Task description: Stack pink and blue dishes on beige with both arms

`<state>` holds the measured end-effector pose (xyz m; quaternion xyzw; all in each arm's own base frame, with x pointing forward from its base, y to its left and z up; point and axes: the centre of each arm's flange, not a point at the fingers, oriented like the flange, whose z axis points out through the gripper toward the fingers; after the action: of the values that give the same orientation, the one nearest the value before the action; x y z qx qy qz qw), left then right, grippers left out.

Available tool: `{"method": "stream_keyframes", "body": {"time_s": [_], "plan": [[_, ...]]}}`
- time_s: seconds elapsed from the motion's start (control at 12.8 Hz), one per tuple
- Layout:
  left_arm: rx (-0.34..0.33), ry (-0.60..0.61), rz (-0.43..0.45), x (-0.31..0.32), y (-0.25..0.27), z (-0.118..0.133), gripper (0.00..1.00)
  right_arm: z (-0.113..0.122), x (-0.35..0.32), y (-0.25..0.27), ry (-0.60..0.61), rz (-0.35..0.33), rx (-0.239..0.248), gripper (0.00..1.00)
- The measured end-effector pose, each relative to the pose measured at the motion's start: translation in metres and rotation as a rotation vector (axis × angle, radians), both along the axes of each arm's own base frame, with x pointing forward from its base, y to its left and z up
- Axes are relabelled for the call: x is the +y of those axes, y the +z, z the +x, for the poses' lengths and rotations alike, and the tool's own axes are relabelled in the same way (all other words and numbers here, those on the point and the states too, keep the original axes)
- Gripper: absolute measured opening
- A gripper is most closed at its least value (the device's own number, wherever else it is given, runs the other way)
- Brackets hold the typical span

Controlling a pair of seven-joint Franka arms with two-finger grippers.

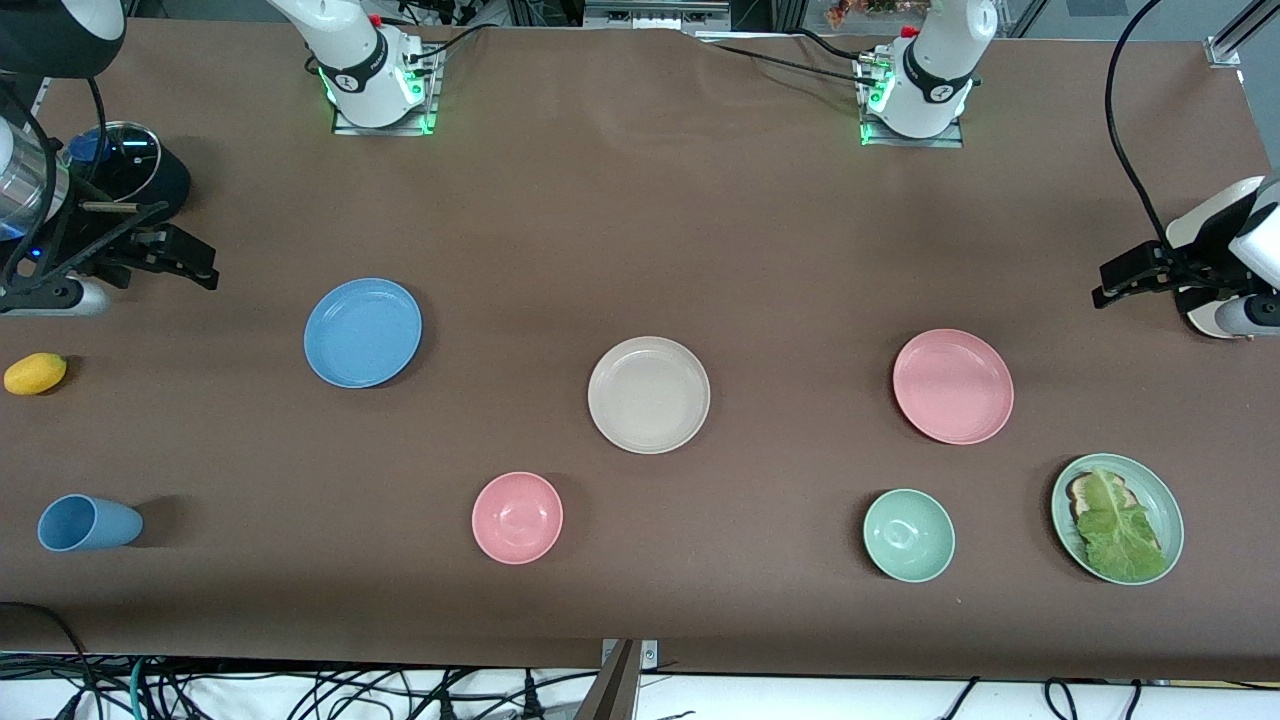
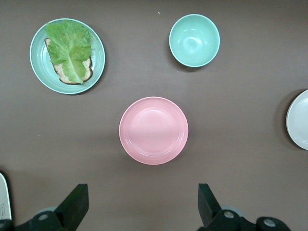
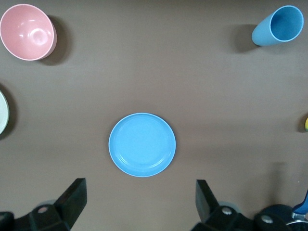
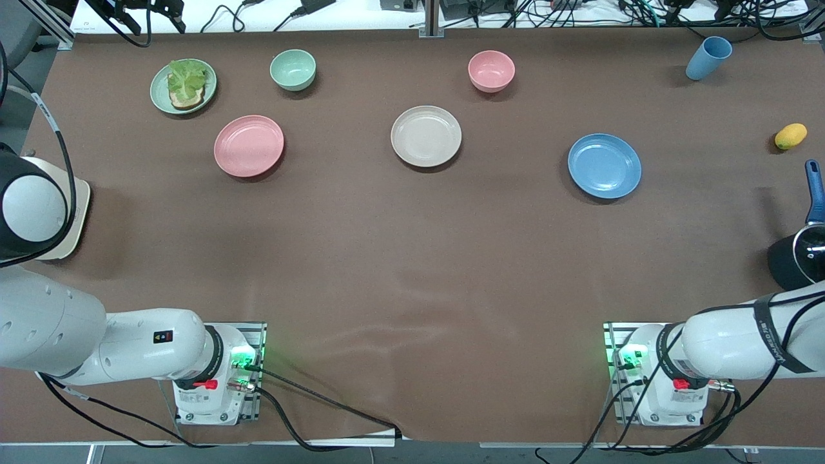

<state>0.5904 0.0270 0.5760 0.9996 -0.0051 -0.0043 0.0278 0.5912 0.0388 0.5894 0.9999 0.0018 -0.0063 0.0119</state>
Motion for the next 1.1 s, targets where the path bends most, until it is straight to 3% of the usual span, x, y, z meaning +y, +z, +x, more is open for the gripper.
{"method": "stream_keyframes", "body": {"time_s": [0.39, 0.71, 1.1], "plan": [[0.0, 0.007, 0.0, 0.004, 0.0, 0.0, 1.0, 0.005, -0.002, 0.004, -0.004, 0.003, -0.042, 1.0], [0.024, 0.014, 0.013, 0.011, -0.007, -0.001, 1.0, 0.015, -0.012, 0.006, -0.02, 0.006, -0.11, 1.0], [0.097, 0.013, 0.007, 0.013, -0.05, 0.014, 1.0, 0.017, -0.021, 0.003, -0.034, 0.004, -0.108, 1.0]]}}
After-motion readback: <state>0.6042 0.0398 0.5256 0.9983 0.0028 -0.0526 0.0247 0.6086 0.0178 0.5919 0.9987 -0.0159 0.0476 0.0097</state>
